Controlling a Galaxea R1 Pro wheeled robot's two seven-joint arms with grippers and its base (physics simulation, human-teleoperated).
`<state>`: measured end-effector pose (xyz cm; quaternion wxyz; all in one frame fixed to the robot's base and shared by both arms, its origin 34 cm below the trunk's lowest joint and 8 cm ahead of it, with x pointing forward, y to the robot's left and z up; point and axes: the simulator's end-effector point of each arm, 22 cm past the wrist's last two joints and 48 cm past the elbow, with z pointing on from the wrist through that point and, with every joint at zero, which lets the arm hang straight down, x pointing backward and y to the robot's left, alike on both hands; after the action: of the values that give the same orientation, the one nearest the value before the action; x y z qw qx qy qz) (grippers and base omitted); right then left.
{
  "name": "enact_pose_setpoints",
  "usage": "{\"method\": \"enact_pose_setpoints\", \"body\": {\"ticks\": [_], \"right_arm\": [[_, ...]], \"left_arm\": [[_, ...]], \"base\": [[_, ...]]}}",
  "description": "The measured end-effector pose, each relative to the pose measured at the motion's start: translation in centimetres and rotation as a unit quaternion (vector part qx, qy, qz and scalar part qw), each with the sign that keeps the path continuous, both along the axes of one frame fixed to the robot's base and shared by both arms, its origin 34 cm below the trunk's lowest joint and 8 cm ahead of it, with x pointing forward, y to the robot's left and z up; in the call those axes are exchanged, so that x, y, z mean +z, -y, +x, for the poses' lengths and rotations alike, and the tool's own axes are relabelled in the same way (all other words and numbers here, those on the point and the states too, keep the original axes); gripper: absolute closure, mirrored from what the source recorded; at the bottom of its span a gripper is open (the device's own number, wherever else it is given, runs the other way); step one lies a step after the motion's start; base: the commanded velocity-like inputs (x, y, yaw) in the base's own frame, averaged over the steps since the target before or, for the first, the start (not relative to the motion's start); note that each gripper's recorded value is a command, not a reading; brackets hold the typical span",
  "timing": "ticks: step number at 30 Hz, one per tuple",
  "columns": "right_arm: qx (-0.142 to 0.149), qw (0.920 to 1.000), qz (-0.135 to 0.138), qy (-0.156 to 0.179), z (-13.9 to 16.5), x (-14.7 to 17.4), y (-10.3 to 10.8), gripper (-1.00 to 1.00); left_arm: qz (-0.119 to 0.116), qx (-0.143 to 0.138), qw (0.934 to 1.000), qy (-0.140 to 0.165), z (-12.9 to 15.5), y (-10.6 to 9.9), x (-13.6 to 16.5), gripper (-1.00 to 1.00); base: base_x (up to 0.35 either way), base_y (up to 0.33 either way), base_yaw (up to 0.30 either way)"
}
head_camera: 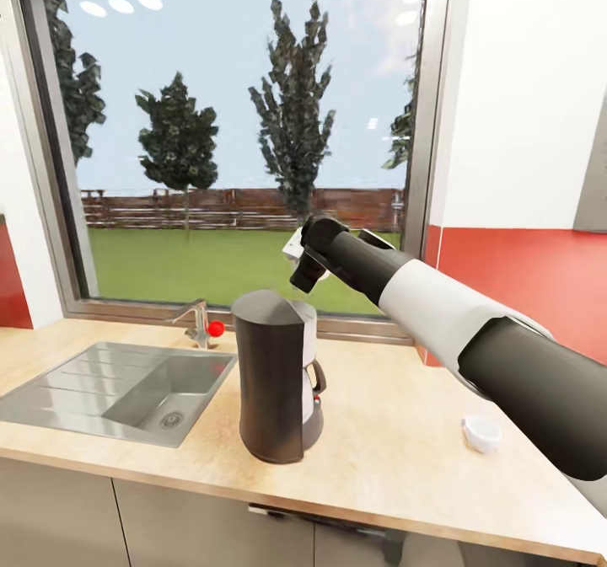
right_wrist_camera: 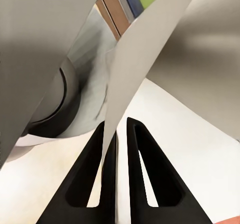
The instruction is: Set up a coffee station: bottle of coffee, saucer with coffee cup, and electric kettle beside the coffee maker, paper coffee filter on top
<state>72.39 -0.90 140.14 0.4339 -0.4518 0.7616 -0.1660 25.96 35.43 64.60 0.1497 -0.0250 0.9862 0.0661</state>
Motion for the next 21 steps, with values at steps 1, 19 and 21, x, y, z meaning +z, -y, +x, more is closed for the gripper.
{"method": "enact_pose_setpoints", "body": {"ticks": [1, 19, 21], "right_arm": [[0.0, 1.0, 0.0, 0.001, -0.07, 0.08, -0.01, 1.0], [-0.005, 1.0, 0.0, 0.004, -0.53, 0.72, 0.37, 1.0], [-0.005, 1.0, -0.001, 0.004, -0.51, 0.71, 0.4, 1.0]], "left_arm": [[0.0, 0.0, 1.0, 0.001, 0.06, 0.0, 0.02, -1.0], [0.0, 0.0, 1.0, 0.009, 0.63, 0.0, 0.27, -1.0], [0.0, 0.0, 1.0, 0.009, 0.63, 0.0, 0.27, -1.0]], "base": [[0.0, 0.0, 0.0], [0.0, 0.0, 0.0], [0.0, 0.0, 0.0]]}}
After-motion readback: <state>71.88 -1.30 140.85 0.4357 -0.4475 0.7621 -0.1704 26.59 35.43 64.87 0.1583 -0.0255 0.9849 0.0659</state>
